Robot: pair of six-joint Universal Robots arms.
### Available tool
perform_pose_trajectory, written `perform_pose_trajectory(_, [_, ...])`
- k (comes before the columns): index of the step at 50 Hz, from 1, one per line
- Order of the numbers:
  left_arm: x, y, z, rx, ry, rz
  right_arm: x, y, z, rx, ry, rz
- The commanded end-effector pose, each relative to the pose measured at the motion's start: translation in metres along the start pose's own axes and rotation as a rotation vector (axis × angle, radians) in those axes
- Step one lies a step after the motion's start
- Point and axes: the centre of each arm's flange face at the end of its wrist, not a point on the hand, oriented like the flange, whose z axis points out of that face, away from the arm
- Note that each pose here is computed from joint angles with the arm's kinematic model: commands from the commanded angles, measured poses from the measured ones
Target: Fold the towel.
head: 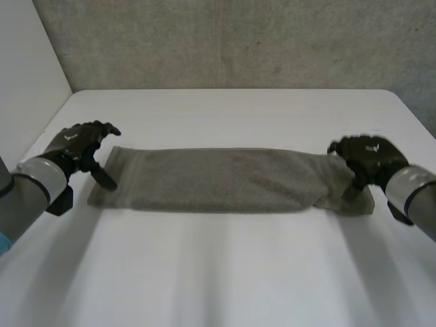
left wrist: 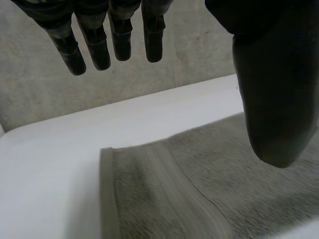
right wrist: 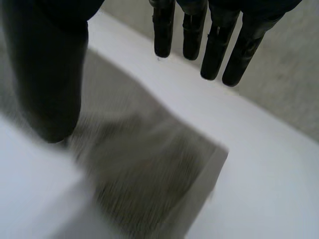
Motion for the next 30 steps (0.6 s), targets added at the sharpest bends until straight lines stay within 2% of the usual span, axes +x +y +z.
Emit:
perform_pose_trajectory(1, [0.009, 0.012, -0.004, -0.003, 0.027, 0.006, 0.003, 0.036, 0.011, -0.081, 0.008, -0.026])
perform_pose_trajectory(6, [0.010, 0.013, -0.004, -0.006, 0.028, 0.006, 0.006, 0.054, 0.027, -0.086, 0.016, -0.025])
perform_pose_trajectory(18, [0.007, 0.013, -0.004, -0.003, 0.022, 0.002, 0.025, 0.069, 0.045, -0.072, 0.066, -0.075])
perform_pose_trajectory(30, [0.004, 0.012, -0.003, 0.001, 0.013, 0.001, 0.096, 0.074, 0.038, -0.124, 0.195, -0.120])
